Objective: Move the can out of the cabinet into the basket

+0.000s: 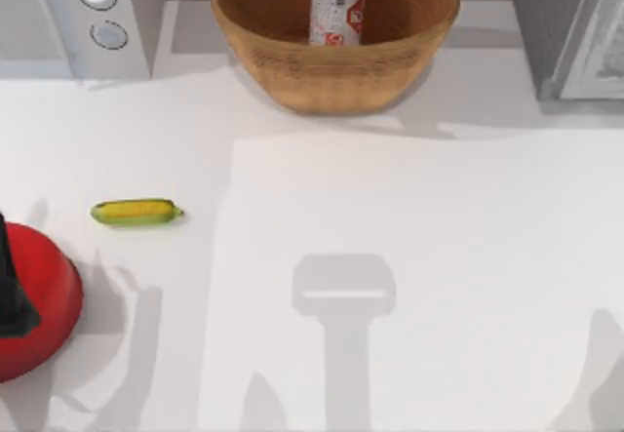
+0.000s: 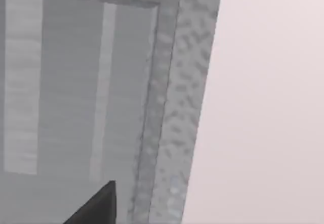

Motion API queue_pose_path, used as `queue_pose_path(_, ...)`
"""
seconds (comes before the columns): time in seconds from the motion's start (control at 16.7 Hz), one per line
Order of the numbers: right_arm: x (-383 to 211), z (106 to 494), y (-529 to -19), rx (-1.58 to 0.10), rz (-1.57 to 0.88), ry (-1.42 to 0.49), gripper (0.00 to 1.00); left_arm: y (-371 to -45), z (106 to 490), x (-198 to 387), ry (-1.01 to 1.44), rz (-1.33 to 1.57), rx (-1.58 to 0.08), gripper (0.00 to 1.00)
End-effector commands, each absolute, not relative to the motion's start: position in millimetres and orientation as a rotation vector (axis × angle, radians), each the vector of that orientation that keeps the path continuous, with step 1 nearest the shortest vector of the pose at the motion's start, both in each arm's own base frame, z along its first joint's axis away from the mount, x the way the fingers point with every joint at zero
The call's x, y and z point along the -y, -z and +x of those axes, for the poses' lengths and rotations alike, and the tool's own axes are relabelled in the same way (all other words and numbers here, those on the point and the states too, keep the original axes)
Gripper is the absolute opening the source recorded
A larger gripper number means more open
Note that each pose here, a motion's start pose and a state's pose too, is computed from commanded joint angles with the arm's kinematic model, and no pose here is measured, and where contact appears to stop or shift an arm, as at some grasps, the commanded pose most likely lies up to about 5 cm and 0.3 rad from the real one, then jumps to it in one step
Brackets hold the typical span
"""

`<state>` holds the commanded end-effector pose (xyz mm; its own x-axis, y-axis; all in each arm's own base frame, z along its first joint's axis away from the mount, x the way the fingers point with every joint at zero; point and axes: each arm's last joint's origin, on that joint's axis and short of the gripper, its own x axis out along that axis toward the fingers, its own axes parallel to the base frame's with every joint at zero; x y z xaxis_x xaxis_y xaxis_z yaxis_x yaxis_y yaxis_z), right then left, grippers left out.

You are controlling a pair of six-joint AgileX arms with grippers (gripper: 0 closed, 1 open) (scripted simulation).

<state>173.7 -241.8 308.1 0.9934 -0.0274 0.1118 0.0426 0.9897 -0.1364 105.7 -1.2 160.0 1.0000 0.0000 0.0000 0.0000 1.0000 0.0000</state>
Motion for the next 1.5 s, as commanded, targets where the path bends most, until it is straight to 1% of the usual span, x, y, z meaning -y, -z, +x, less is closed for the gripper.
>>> queue_pose_path(0.18, 238, 171, -395, 0.125, -0.159, 0.037, 1.0, -160, 106, 1, 0.0, 0.0, 0.0, 1.0)
queue_pose_path(0.3, 226, 165, -444, 0.116, -0.149, 0.035, 1.0, -160, 106, 1, 0.0, 0.0, 0.0, 1.0)
queue_pose_path(0.42, 214, 159, -478, 0.096, -0.122, 0.029, 1.0, -160, 106, 1, 0.0, 0.0, 0.0, 1.0)
queue_pose_path(0.54, 204, 154, -499, 0.07, -0.09, 0.02, 1.0, -160, 106, 1, 0.0, 0.0, 0.0, 1.0)
queue_pose_path(0.66, 199, 153, -510, 0.042, -0.055, 0.009, 1.0, -160, 106, 1, 0.0, 0.0, 0.0, 1.0)
queue_pose_path(0.84, 200, 154, -512, 0.008, -0.011, -0.004, 1.0, -160, 106, 1, 0.0, 0.0, 0.0, 1.0)
queue_pose_path(1.2, 200, 154, -513, 0.006, -0.008, -0.004, 1.0, -160, 106, 1, 0.0, 0.0, 0.0, 1.0)
queue_pose_path(1.32, 196, 159, -514, 0.008, -0.01, -0.003, 1.0, -160, 106, 1, 0.0, 0.0, 0.0, 1.0)
queue_pose_path(1.5, 179, 181, -516, 0.014, -0.012, -0.001, 1.0, -160, 106, 1, 0.0, 0.0, 0.0, 1.0)
